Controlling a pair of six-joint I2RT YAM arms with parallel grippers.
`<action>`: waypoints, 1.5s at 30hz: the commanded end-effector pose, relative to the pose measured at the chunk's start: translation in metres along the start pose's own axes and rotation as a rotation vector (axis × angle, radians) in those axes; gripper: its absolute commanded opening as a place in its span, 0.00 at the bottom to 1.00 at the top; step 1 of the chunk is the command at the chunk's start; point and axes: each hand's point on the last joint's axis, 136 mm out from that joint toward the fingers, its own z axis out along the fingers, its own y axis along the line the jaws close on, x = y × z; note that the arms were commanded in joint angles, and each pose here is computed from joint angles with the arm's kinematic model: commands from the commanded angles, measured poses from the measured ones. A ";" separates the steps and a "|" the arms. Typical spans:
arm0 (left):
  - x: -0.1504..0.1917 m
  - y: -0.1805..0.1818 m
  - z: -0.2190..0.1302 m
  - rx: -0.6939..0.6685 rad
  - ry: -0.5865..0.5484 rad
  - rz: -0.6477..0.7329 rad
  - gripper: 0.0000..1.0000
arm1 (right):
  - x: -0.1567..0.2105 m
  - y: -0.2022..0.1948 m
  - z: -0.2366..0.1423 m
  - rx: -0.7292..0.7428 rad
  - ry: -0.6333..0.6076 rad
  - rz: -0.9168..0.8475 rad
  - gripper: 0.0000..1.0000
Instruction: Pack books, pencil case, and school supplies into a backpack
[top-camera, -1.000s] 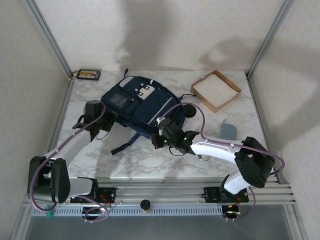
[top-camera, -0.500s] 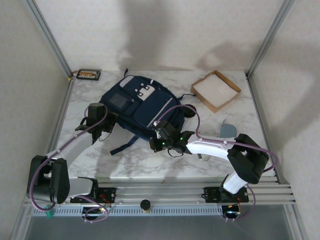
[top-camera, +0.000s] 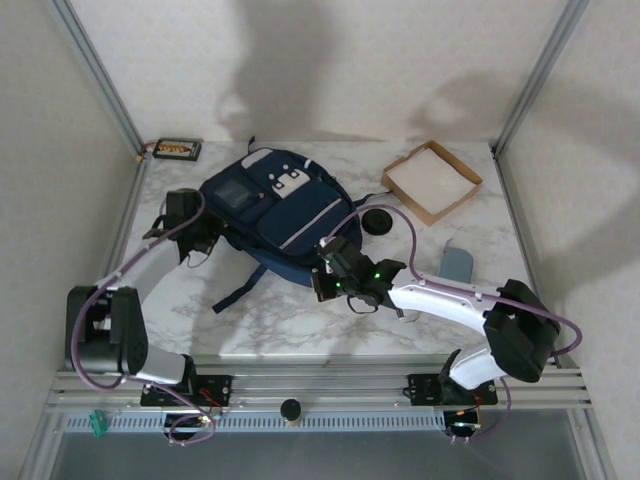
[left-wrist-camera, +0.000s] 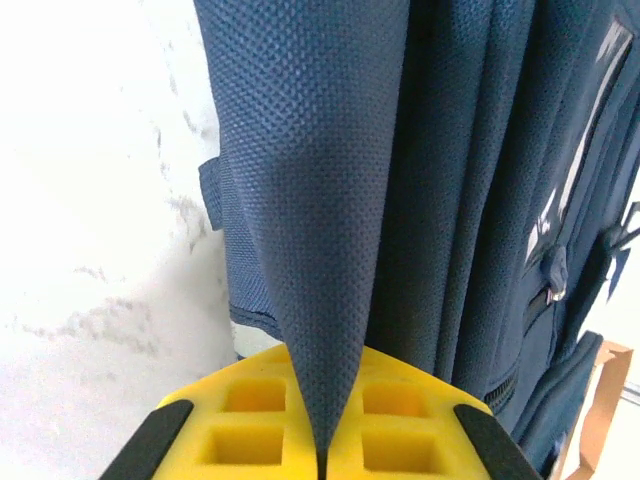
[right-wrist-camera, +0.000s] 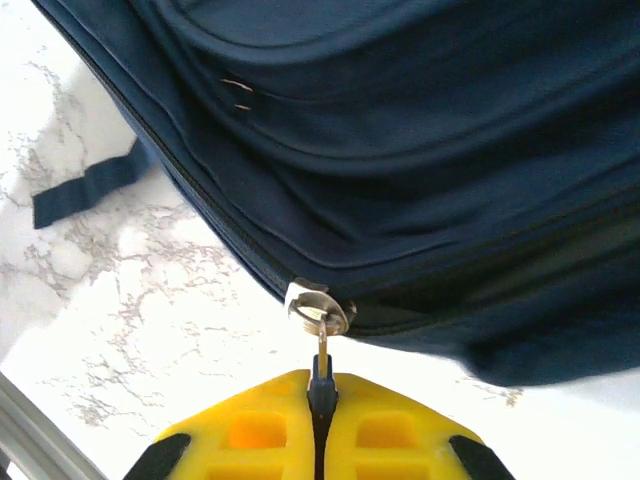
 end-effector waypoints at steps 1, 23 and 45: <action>-0.038 -0.035 -0.004 0.098 -0.115 0.076 0.00 | 0.013 -0.006 -0.004 0.031 0.060 -0.038 0.00; 0.192 0.014 -0.052 0.274 0.241 -0.192 0.60 | -0.001 0.041 0.019 -0.113 0.050 -0.105 0.00; 0.115 0.044 -0.038 0.063 -0.070 -0.131 0.00 | -0.005 -0.037 -0.013 0.139 0.046 -0.082 0.00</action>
